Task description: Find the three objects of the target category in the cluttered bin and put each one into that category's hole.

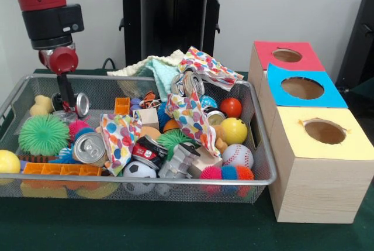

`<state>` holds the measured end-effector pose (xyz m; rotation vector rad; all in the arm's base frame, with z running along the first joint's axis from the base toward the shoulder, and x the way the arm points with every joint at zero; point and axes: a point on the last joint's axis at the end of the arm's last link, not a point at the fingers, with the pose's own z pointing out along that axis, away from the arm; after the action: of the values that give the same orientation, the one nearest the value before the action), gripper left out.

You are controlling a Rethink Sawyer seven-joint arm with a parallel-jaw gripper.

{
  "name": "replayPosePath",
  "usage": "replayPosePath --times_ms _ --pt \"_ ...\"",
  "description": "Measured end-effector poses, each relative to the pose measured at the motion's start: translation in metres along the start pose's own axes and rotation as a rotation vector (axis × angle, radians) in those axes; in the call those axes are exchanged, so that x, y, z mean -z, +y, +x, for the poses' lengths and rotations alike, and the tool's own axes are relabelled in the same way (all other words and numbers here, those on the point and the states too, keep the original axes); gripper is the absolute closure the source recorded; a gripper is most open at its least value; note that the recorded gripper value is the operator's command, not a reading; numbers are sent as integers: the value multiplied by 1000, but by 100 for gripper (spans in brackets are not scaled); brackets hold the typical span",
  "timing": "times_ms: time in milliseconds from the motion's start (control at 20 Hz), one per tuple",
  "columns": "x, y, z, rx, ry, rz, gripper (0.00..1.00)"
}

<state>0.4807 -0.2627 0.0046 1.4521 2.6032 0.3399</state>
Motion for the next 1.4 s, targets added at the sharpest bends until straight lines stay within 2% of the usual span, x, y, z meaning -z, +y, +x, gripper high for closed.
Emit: replayPosePath --times_ms 950,1400 --pt "-16 -1 14 -10 42 -7 0" --pt "-17 -2 9 13 25 -5 0"
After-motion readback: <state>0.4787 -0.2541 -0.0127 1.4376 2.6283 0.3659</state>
